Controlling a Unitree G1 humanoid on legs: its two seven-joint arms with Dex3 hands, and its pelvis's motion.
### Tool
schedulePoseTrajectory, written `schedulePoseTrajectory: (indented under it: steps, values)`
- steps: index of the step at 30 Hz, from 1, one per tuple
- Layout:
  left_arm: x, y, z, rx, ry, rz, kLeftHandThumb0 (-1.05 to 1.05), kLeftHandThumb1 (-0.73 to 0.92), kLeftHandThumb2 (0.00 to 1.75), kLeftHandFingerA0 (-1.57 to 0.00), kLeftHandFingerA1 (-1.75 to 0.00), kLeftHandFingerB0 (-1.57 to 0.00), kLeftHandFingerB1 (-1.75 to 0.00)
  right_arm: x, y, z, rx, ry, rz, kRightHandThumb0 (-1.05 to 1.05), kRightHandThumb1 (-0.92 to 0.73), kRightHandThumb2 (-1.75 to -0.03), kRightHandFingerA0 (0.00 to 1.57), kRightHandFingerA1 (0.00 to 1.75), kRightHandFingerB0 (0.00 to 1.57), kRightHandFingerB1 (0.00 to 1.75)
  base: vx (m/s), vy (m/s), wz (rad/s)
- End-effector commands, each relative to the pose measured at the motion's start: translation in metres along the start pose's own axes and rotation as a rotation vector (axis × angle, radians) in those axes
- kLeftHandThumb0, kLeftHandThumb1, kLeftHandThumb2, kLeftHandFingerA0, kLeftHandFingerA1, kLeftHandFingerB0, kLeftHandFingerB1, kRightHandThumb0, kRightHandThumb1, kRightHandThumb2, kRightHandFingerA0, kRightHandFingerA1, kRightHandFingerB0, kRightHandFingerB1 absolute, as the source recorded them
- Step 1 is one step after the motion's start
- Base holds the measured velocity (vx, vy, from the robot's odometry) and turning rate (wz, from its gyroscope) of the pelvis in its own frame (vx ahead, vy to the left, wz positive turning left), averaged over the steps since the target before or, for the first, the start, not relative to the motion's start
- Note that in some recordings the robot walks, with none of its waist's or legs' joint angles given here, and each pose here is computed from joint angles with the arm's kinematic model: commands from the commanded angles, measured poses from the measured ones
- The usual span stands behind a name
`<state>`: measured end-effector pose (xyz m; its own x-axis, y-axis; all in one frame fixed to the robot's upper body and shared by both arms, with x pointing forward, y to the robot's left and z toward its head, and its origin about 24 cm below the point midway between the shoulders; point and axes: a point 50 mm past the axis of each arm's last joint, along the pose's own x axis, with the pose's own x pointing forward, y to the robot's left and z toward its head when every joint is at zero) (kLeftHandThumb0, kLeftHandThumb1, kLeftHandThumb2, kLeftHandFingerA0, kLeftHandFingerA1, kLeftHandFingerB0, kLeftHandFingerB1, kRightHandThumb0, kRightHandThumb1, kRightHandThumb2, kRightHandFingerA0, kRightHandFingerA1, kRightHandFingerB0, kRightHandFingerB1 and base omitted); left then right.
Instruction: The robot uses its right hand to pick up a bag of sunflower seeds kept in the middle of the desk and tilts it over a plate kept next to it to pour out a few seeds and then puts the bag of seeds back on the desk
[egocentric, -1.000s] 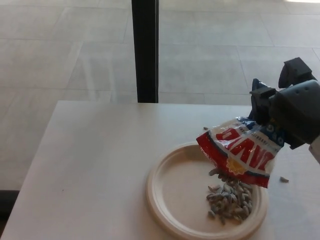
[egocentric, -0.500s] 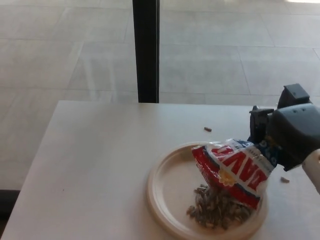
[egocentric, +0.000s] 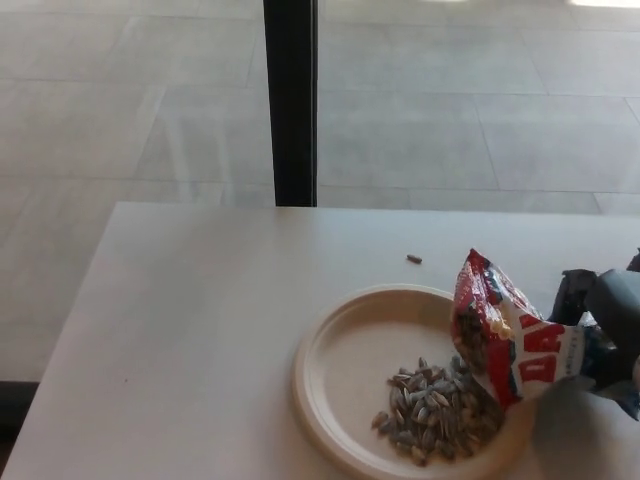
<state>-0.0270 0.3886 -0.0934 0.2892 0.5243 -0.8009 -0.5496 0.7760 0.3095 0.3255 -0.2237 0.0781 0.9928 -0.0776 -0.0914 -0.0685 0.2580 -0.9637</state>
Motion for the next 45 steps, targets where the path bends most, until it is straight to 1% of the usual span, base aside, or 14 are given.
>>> schedulePoseTrajectory:
  steps: [1, 3, 4, 5, 7, 8, 10, 11, 39, 40, 41, 42, 43, 45]
  values:
    - [-0.001, 0.002, -0.003, -0.041, 0.005, 0.017, -0.58, 0.63, 0.59, -0.51, -0.58, -0.58, -0.47, -0.004, 0.007, -0.010, 0.121, 0.089, 0.049, -0.33, -0.64, -0.84, 0.85, 1.72, 0.74, 1.04, 0.00, 0.000, 0.00]
    - [-0.001, 0.002, -0.004, -0.050, 0.009, 0.014, -0.58, 0.63, 0.60, -0.50, -0.57, -0.59, -0.47, -0.006, 0.011, -0.009, 0.161, 0.098, 0.053, -0.33, -0.67, -0.83, 0.88, 1.69, 0.77, 0.99, 0.00, 0.000, 0.00]
    - [-0.002, 0.002, -0.004, -0.034, 0.006, 0.010, -0.59, 0.65, 0.60, -0.51, -0.56, -0.58, -0.45, -0.007, 0.013, -0.009, 0.168, 0.108, 0.056, -0.37, -0.75, -0.73, 0.89, 1.72, 0.74, 1.13, 0.00, 0.000, 0.00]
    - [-0.001, 0.002, -0.004, -0.033, 0.008, 0.012, -0.59, 0.64, 0.60, -0.50, -0.55, -0.59, -0.47, -0.008, 0.015, -0.009, 0.193, 0.120, 0.064, -0.38, -0.76, -0.69, 0.87, 1.71, 0.71, 0.95, 0.00, 0.000, 0.00]
    - [-0.002, 0.002, -0.004, -0.029, -0.001, 0.005, -0.61, 0.65, 0.60, -0.49, -0.57, -0.58, -0.50, -0.011, 0.020, -0.009, 0.240, 0.128, 0.074, -0.37, -0.77, -0.68, 0.83, 1.27, 0.59, 0.52, 0.00, 0.000, 0.00]
    - [-0.002, 0.002, -0.004, -0.025, -0.003, -0.001, -0.61, 0.67, 0.60, -0.48, -0.55, -0.56, -0.45, -0.014, 0.025, -0.008, 0.273, 0.105, 0.077, -0.29, -0.61, -0.84, 0.79, 1.63, 0.61, 1.30, 0.00, 0.000, 0.00]
    - [-0.002, 0.001, -0.005, -0.053, -0.001, 0.002, -0.60, 0.64, 0.59, -0.49, -0.56, -0.57, -0.49, -0.016, 0.028, -0.005, 0.305, 0.052, 0.098, -0.21, -0.52, -0.95, 0.95, 1.74, 0.65, 1.52, 0.00, 0.000, 0.00]
    - [-0.001, 0.000, -0.004, -0.047, 0.000, 0.003, -0.61, 0.64, 0.60, -0.49, -0.55, -0.57, -0.47, -0.018, 0.030, -0.004, 0.336, 0.030, 0.123, -0.20, -0.48, -1.09, 0.89, 1.72, 0.69, 1.52, 0.00, 0.000, 0.00]
    - [-0.001, 0.000, -0.004, -0.048, 0.000, 0.003, -0.61, 0.64, 0.60, -0.49, -0.55, -0.57, -0.47, -0.019, 0.029, -0.005, 0.344, 0.023, 0.126, -0.20, -0.48, -1.09, 0.89, 1.72, 0.69, 1.52, 0.00, 0.000, 0.00]
    - [-0.001, 0.000, -0.004, -0.052, 0.001, 0.003, -0.60, 0.63, 0.60, -0.48, -0.55, -0.57, -0.47, -0.019, 0.030, -0.004, 0.349, 0.019, 0.136, -0.25, -0.51, -1.06, 0.79, 1.65, 0.81, 1.22, 0.00, 0.000, 0.00]
    - [-0.001, 0.000, -0.004, -0.060, 0.004, 0.004, -0.60, 0.63, 0.60, -0.48, -0.55, -0.57, -0.47, -0.021, 0.032, -0.004, 0.355, 0.014, 0.150, -0.25, -0.51, -1.06, 0.79, 1.65, 0.81, 1.22, 0.00, 0.000, 0.00]
    - [0.001, -0.004, -0.002, -0.084, -0.003, -0.003, -0.58, 0.64, 0.60, -0.49, -0.52, -0.58, -0.44, -0.036, 0.009, -0.038, 0.228, -0.027, 0.343, -0.98, -0.57, -0.97, 0.00, 0.18, 0.00, 0.00, 0.00, 0.000, 0.00]
    - [0.002, -0.006, -0.001, -0.108, -0.003, -0.003, -0.58, 0.63, 0.59, -0.50, -0.52, -0.59, -0.44, -0.039, 0.005, -0.043, 0.221, -0.021, 0.355, -0.99, -0.55, -0.58, 0.00, 0.00, 0.00, 0.00, 0.00, 0.000, 0.07]
    - [0.003, -0.008, -0.001, -0.130, -0.004, -0.004, -0.58, 0.62, 0.60, -0.53, -0.54, -0.57, -0.42, -0.041, 0.005, -0.047, 0.269, 0.003, 0.351, -0.97, -0.58, -0.58, 0.00, 0.00, 0.00, 0.00, 0.00, 0.000, 0.00]
